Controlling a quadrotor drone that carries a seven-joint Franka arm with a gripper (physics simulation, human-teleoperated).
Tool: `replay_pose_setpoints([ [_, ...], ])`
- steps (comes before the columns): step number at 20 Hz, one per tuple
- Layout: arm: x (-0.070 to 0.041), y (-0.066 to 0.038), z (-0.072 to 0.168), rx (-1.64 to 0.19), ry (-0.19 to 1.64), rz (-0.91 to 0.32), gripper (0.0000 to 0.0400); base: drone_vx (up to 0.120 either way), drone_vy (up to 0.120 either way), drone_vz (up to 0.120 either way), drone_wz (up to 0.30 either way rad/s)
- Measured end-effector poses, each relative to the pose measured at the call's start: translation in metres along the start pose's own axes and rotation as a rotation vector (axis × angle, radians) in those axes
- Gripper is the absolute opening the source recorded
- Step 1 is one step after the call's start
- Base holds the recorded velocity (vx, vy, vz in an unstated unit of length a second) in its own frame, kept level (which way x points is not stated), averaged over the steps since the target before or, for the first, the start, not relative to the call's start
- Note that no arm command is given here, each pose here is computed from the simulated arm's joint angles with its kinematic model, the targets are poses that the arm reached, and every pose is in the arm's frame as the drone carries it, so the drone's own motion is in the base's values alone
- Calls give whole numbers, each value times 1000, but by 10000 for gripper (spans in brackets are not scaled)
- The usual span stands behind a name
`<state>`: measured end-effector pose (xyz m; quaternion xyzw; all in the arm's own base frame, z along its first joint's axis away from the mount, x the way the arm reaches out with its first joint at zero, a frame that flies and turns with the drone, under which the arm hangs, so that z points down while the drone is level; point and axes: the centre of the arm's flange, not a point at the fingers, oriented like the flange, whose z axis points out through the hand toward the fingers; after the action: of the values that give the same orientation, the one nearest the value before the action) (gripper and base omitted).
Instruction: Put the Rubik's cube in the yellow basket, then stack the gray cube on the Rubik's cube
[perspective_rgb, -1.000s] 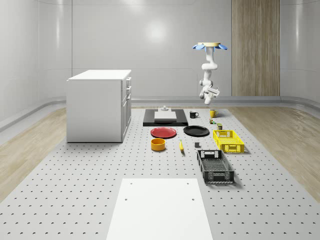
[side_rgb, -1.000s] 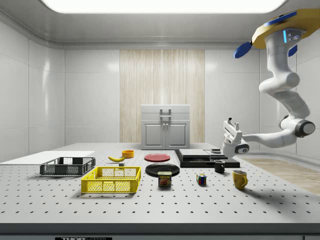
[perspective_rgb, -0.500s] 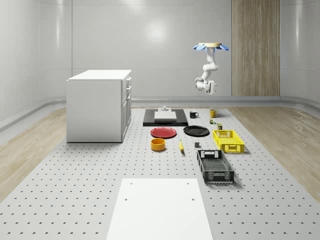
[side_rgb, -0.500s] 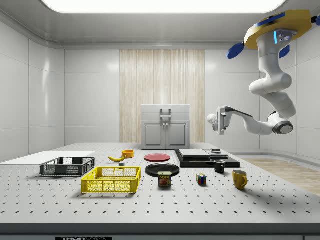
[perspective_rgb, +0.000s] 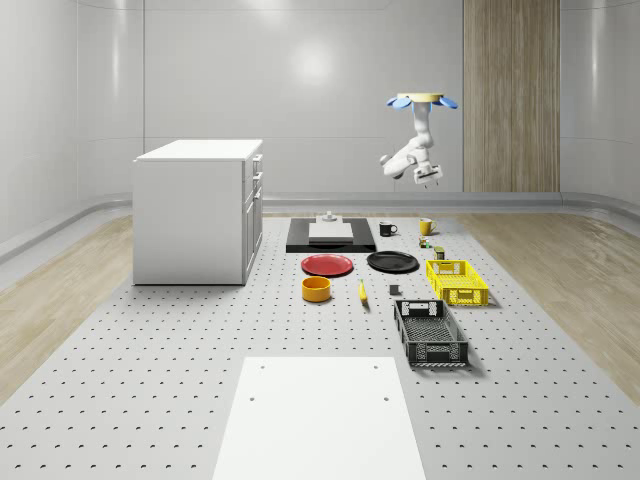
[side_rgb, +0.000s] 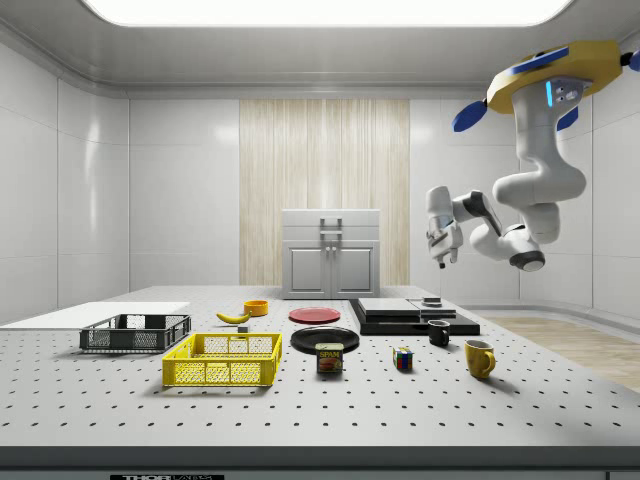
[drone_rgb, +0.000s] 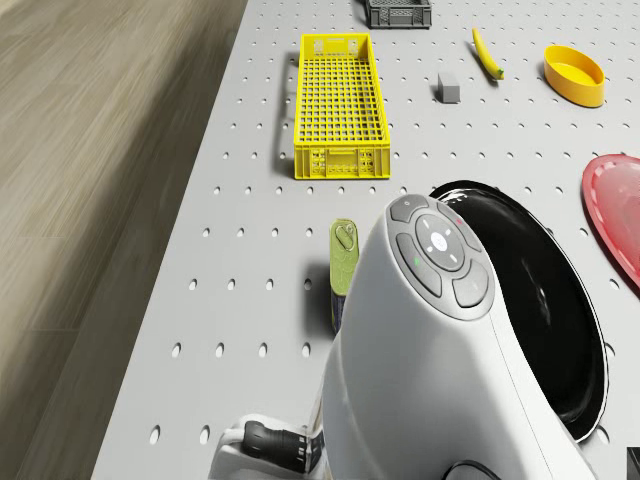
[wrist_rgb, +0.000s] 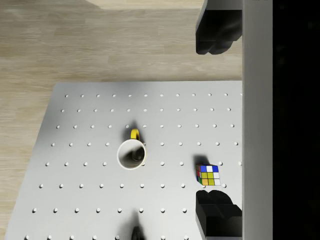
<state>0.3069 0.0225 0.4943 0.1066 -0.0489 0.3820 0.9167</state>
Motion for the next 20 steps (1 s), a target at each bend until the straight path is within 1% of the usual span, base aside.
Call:
replay_pose_setpoints([
  [3, -7, -7, 0, -67, 71, -2, 400, 0, 0, -120, 0],
  [6, -11, -11, 1, -106, 112, -4, 400, 0, 0, -120, 0],
  [7, -12, -12, 1, -115, 122, -4, 400, 0, -120, -120, 0],
  [13, -15, -15, 1, -145, 154, -5, 400, 0, -120, -120, 0],
  [20, -16, -16, 2, -156, 165, -5, 400, 0, -6, -120, 0],
])
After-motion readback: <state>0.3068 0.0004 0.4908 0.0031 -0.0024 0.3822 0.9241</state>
